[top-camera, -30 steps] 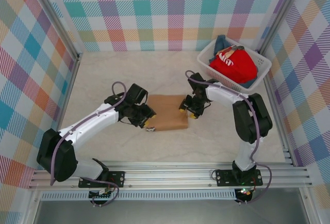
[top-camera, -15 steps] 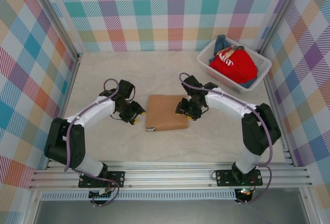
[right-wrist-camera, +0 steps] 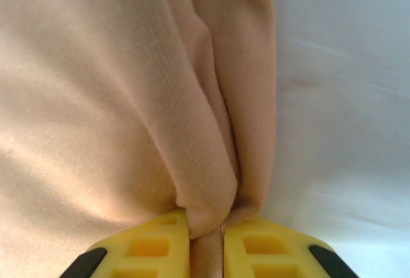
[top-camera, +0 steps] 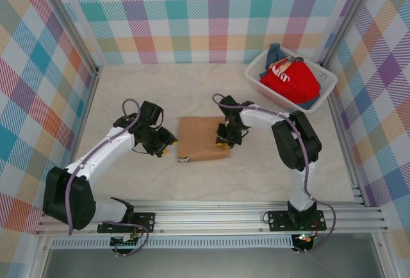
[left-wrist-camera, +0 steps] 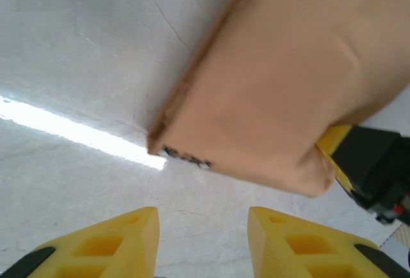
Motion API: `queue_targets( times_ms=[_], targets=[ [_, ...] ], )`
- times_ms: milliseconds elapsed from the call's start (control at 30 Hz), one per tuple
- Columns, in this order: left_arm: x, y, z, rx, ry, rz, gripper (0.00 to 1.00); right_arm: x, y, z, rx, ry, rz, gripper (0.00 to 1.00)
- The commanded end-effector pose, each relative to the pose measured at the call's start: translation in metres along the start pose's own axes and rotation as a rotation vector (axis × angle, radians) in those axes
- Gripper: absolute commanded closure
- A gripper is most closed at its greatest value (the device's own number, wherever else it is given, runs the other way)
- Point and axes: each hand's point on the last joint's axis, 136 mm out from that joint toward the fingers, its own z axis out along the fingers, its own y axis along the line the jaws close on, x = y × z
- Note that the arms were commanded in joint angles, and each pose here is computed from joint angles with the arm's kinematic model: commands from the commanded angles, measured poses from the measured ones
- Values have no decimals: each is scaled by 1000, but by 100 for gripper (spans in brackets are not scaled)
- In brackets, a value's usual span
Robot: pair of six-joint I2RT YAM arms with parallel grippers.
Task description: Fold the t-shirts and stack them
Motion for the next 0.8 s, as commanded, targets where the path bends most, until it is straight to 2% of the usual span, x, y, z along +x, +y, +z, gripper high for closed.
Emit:
queue_targets(
  times_ms=[0,67,233,367,433,600,667,767],
  targets=[
    [0,13,-17,-37,-48,-3,59,-5,43,25,-101,31,-4,97],
    [1,19,-21,-42,-61,-9,59,-11,65,32,-148,35,23,100],
    [0,35,-24,-67,-81,-51,59,-25,118,51,-271,53,133,100],
    [-7,42,-17,-25,-120,-177,57,-26,170,70,-366,105,163,100],
    [-15,39,-13,47,-157,-266,51,-25,189,74,-387,138,158,100],
    [-39,29,-7,211,-266,-434,44,-26,201,49,-406,126,107,68],
    [-49,26,-7,253,-313,-481,44,-27,191,31,-390,102,102,62],
    [-64,23,-4,303,-371,-552,39,-31,171,-2,-392,37,109,58]
  ],
)
